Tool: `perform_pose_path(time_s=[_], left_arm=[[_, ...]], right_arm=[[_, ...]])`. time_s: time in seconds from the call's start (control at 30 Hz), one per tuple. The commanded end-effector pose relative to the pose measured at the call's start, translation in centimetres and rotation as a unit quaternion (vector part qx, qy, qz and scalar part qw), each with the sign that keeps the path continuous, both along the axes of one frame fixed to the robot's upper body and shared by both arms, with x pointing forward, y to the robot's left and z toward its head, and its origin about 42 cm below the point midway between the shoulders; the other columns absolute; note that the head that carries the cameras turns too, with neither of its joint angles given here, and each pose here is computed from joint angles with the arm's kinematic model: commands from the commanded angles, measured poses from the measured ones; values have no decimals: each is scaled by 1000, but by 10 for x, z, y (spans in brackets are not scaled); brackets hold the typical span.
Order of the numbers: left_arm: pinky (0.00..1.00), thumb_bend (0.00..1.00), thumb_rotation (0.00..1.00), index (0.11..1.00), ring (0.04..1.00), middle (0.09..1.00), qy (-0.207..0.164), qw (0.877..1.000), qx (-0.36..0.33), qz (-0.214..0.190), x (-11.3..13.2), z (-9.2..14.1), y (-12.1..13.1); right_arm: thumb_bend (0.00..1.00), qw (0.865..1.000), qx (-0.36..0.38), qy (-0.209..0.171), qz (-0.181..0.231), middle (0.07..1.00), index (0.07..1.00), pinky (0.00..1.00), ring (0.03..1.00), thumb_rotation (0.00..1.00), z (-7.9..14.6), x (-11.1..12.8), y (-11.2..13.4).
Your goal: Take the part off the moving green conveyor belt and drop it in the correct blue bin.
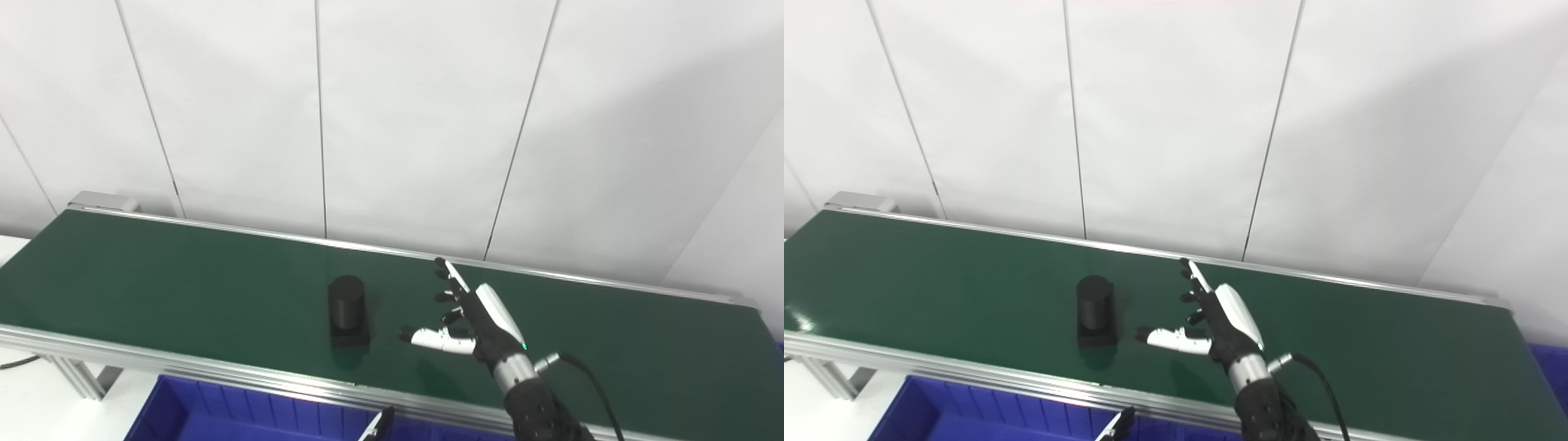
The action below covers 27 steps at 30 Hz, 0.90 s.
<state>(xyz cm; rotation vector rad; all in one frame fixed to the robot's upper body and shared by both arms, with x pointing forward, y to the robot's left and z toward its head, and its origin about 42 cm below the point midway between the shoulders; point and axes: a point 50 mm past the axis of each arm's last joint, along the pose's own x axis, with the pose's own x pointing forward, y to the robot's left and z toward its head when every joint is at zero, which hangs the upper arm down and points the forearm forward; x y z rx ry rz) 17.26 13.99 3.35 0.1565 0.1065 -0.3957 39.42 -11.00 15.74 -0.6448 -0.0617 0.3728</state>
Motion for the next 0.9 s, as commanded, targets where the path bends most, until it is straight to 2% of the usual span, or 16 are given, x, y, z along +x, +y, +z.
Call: perform_pose_path(time_s=[0.0, 0.2, 0.47, 0.53, 0.77, 0.87], left_arm=[[1000, 825, 843, 1000, 1000, 1000, -27, 1000, -8, -5, 3, 12, -2], [1000, 837, 851, 1000, 1000, 1000, -25, 1000, -14, -11, 1, 11, -1], [1000, 849, 865, 1000, 1000, 1000, -38, 999, 1, -23, -1, 12, -2], [1000, 859, 869, 1000, 1000, 1000, -36, 999, 3, -24, -1, 13, -2], [1000, 882, 882, 1000, 1000, 1000, -36, 999, 8, -31, -2, 15, -4], [981, 886, 885, 1000, 1000, 1000, -36, 999, 7, -32, -3, 16, -5]], right_arm=[[983, 999, 12, -32, -1, 934, 997, 661, 830, 567, 19, 11, 12], [1000, 1000, -4, -28, -4, 929, 998, 601, 787, 583, 14, 24, 25], [1000, 1000, -21, -18, -11, 949, 997, 691, 845, 574, 13, 41, 44], [1000, 1000, -27, -13, -10, 959, 998, 750, 879, 572, 12, 44, 48], [1000, 999, -37, -9, -8, 957, 999, 765, 873, 556, 7, 51, 58], [1000, 999, -39, -11, -6, 948, 1000, 800, 884, 543, 5, 53, 63]])
